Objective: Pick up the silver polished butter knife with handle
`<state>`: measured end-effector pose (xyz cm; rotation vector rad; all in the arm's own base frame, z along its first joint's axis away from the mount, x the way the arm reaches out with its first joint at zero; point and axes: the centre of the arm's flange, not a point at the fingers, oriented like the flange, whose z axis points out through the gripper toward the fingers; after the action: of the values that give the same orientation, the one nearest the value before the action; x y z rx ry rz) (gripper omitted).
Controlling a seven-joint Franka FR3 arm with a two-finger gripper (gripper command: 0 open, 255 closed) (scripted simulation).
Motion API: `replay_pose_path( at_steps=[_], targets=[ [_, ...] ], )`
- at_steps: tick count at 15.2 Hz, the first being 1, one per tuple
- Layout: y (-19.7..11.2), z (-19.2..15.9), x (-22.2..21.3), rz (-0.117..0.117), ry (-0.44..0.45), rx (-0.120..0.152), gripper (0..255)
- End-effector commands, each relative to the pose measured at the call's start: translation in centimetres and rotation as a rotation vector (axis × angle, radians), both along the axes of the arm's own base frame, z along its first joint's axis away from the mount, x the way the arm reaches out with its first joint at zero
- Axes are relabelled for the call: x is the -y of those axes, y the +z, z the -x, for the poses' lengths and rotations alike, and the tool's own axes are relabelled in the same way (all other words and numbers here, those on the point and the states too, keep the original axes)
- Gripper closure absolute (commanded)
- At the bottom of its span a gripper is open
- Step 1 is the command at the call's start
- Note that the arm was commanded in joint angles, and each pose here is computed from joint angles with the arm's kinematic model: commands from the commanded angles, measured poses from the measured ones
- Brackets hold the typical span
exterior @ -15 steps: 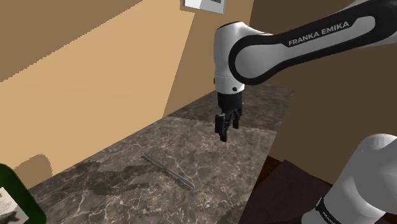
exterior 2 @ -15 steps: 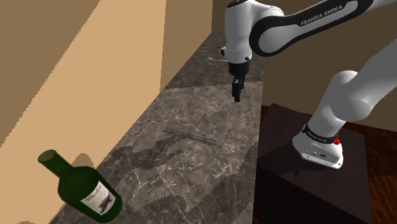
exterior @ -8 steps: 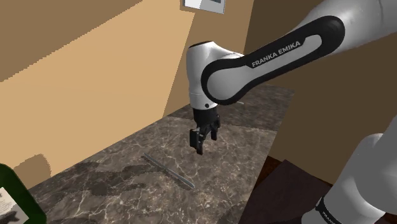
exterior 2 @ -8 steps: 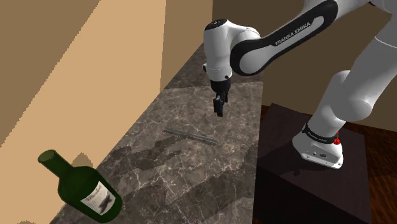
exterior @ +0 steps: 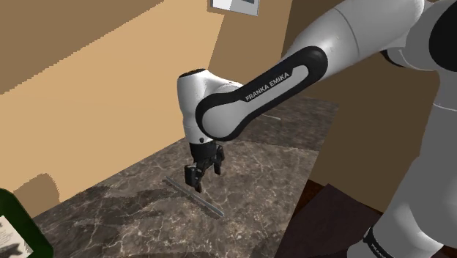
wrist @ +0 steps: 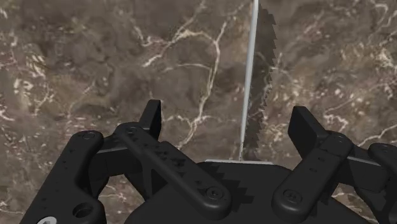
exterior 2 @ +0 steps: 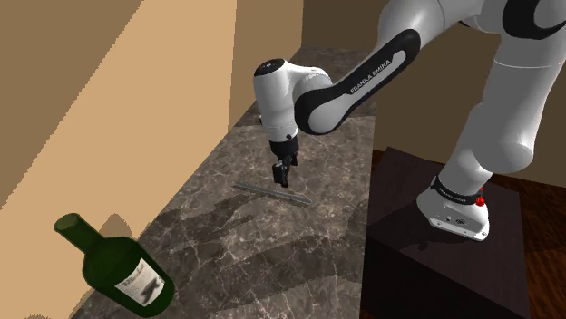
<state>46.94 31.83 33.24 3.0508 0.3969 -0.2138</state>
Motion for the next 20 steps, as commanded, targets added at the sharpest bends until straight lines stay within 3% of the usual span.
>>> replay_pose_path(
  at_steps=[1,12,13,20],
  targets=[
    [-1.4,-0.9,-1.9,-0.002,0.003,0.004,0],
    [-6.1,-1.5,-2.9,-0.003,0.004,0.005,0],
    [-6.1,-1.4,-2.9,-0.003,0.005,0.005,255],
    [-6.1,-1.4,-2.9,-0.003,0.005,0.005,255]
  ],
)
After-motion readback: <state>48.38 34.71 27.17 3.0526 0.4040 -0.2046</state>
